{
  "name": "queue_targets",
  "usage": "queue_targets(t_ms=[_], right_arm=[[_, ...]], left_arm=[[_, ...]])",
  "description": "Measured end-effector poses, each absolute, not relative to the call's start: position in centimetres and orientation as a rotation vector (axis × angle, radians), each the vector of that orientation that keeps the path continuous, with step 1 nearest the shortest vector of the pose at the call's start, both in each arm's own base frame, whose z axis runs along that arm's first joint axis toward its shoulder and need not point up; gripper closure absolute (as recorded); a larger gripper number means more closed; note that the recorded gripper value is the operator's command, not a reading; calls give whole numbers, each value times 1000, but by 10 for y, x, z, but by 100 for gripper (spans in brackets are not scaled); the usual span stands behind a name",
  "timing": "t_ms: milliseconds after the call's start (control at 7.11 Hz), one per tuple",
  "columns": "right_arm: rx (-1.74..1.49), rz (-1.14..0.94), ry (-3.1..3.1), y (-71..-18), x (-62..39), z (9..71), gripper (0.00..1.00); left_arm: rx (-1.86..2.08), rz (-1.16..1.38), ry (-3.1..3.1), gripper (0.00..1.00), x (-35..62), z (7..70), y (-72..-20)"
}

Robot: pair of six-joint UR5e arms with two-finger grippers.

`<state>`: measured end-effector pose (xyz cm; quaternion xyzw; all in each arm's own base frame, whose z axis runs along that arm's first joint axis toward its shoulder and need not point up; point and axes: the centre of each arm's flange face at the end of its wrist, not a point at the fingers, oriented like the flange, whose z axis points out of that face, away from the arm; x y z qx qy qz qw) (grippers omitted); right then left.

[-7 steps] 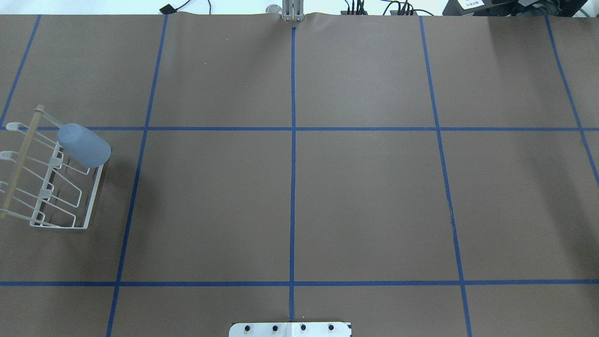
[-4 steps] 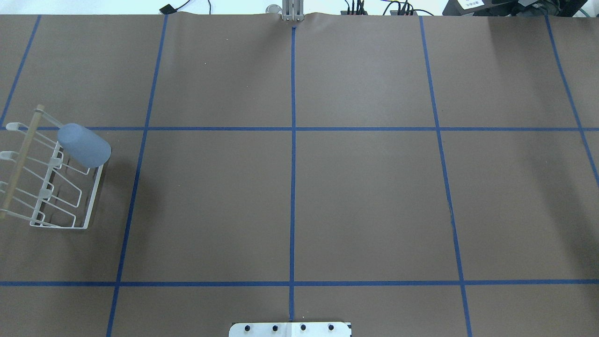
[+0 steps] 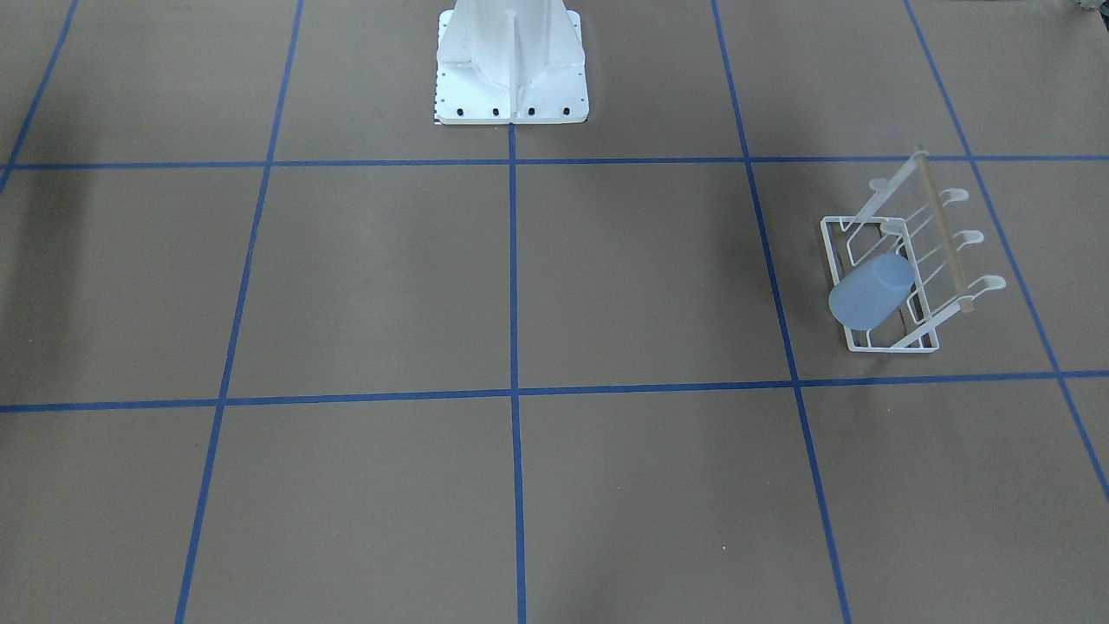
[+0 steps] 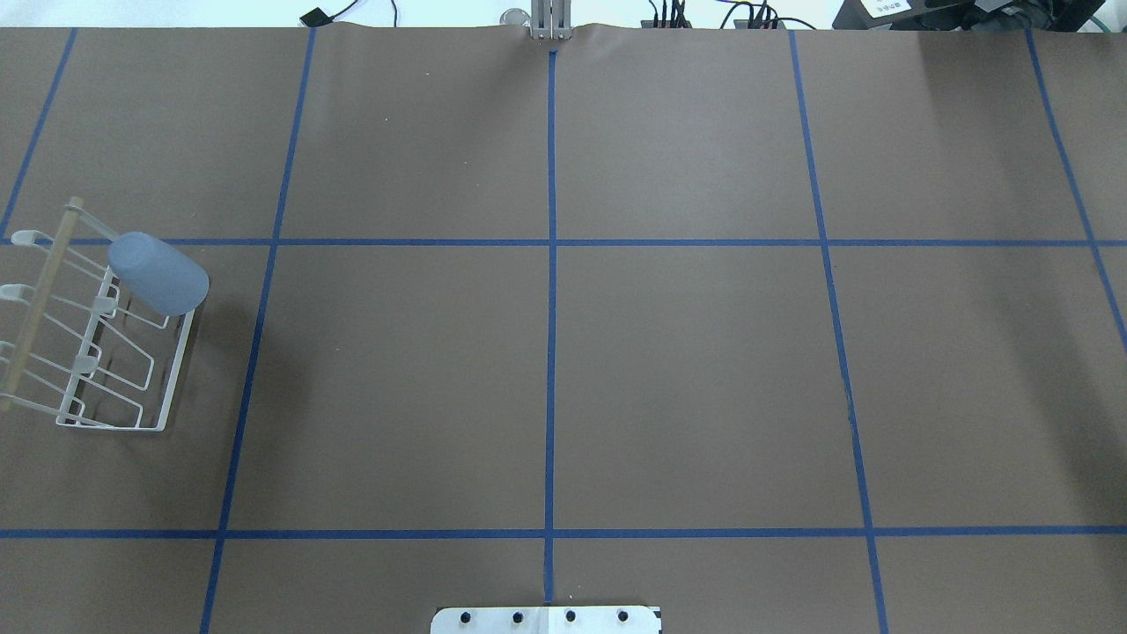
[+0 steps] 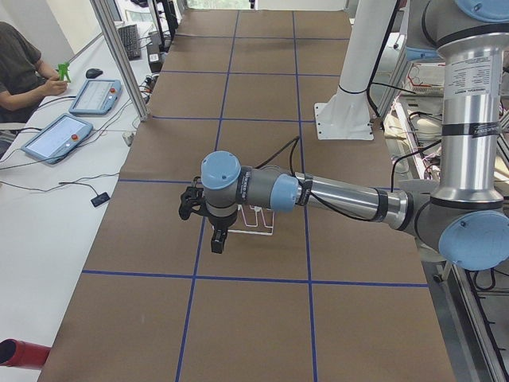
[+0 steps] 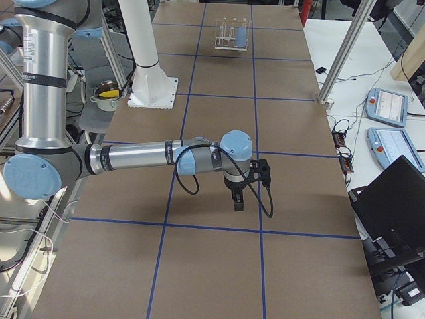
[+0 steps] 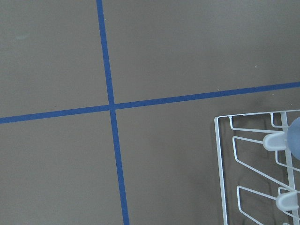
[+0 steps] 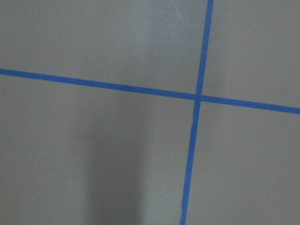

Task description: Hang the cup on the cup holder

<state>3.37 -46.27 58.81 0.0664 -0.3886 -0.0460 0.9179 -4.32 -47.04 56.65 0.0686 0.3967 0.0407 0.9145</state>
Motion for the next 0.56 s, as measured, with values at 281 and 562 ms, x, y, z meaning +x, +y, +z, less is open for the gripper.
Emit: queue_targets(t_ms=[281,562], right_arm=[[137,-98,-801,-462,34,589,0],[139,-102,-808,-460,33,587,0]], left_arm=[[139,80,814,1,-44,568,-469],[140,78,817,1,-44,567,-469]])
